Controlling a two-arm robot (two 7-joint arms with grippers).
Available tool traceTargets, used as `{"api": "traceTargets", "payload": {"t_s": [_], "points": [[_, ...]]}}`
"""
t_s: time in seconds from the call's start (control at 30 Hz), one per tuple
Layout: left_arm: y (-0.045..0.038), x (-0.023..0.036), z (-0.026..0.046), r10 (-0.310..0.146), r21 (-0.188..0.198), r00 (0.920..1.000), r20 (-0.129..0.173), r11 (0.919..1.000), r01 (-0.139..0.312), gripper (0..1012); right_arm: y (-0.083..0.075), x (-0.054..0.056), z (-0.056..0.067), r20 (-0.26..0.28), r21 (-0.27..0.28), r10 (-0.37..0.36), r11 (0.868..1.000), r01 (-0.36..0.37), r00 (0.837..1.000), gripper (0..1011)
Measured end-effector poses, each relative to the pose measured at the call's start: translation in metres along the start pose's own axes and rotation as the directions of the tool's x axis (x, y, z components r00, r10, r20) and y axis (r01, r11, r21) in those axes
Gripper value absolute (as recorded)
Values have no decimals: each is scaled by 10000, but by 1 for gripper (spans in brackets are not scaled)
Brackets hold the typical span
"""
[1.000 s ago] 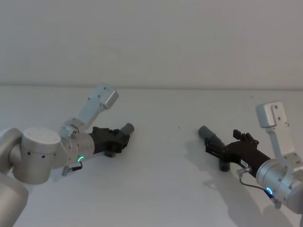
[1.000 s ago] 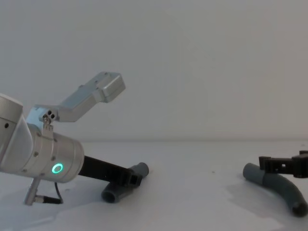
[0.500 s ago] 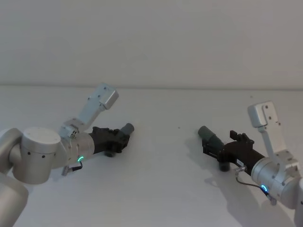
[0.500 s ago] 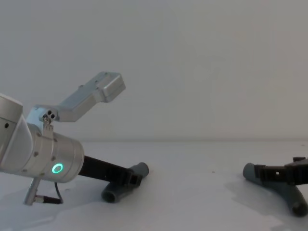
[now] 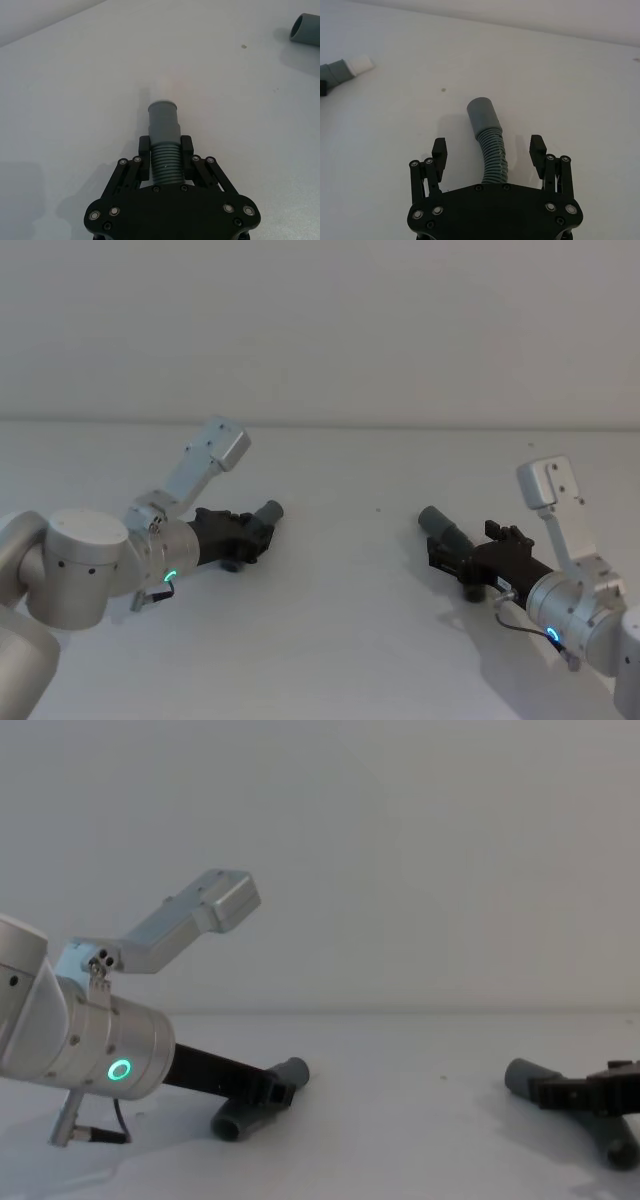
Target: Use both hands to pick up one end of the pipe from the table, align the ends, and insert them.
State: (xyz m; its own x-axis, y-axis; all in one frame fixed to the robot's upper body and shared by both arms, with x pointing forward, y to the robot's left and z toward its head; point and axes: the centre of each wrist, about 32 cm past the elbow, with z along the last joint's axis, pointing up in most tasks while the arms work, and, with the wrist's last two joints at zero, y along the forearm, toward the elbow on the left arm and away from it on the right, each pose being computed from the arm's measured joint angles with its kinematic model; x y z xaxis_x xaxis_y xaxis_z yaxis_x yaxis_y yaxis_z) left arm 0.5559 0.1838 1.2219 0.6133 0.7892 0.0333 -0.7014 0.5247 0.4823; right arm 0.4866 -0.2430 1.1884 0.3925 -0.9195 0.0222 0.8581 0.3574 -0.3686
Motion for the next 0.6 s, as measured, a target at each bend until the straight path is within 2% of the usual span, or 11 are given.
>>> {"api": "traceTargets", "payload": {"t_s": [0.6], "points": [[0,0,0,0,-1,10000,0,10000,0,341,54,13,19,-100,-228,-119,9997,117,9999,1001]]}}
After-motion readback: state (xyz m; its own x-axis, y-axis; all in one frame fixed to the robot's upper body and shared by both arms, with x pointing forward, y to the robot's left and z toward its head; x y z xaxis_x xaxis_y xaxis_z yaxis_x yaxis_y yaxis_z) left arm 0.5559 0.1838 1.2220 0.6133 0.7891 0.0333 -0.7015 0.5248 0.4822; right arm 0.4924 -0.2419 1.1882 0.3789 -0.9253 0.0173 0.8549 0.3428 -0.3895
